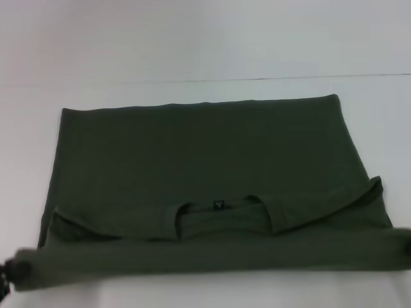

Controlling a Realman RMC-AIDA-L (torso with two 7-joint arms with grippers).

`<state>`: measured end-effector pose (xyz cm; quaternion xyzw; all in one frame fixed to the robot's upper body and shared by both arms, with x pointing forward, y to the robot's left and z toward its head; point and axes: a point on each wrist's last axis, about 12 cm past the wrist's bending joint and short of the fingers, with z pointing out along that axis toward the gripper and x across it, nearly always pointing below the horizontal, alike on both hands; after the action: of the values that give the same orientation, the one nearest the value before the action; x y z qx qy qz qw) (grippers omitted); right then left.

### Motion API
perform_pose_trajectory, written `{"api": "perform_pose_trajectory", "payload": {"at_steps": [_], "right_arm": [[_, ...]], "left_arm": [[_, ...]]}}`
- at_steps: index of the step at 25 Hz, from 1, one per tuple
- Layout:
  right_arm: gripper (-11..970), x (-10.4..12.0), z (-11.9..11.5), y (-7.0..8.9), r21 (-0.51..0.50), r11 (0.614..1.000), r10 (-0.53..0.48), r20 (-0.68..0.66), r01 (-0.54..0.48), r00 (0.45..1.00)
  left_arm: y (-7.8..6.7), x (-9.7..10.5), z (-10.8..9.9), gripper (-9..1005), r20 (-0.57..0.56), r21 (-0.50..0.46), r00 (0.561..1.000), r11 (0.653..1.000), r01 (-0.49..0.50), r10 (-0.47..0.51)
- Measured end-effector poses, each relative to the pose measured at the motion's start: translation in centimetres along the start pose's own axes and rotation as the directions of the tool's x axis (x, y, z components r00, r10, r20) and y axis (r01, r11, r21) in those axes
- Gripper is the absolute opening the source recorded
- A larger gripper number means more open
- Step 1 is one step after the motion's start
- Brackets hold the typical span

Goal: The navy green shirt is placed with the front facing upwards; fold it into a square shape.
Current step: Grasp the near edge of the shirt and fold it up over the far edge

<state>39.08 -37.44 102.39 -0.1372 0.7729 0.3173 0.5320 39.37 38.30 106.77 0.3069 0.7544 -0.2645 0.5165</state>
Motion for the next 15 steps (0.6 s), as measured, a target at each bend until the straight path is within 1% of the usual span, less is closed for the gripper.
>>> {"api": "perform_pose_trajectory", "payload": {"at_steps": [3,5,9,14,15], "right_arm": [[59,-1.4,1.5,-0.6,-0.016,0.999,0.041,0.028,-0.041,0.999],[60,-2.4,2.5,-1.1,-0.026,0.998,0.062,0.041,-0.061,0.997],[59,-4.3,4.5,-1.8,-0.045,0.996,0.085,0.048,-0.083,0.995],[58,-5.7,6.5,-2.7,-0.03,0.995,0.099,0.039,-0.097,0.994],[59,-6.0,6.9,-2.9,-0.024,0.995,0.099,0.037,-0.098,0.994]], "left_arm": [[0.6,-0.3,0.3,36,0.063,-0.056,0.998,0.998,0.0,0.003],[1.2,-0.5,0.7,36,0.096,-0.099,0.995,0.995,0.019,-0.01],[2.5,-0.8,1.9,35,0.097,-0.146,0.993,0.986,0.082,-0.068],[3.7,-1.3,4.1,34,0.091,-0.152,0.989,0.979,0.132,-0.12],[4.3,-1.5,4.9,34,0.079,-0.162,0.987,0.975,0.15,-0.139]]}}
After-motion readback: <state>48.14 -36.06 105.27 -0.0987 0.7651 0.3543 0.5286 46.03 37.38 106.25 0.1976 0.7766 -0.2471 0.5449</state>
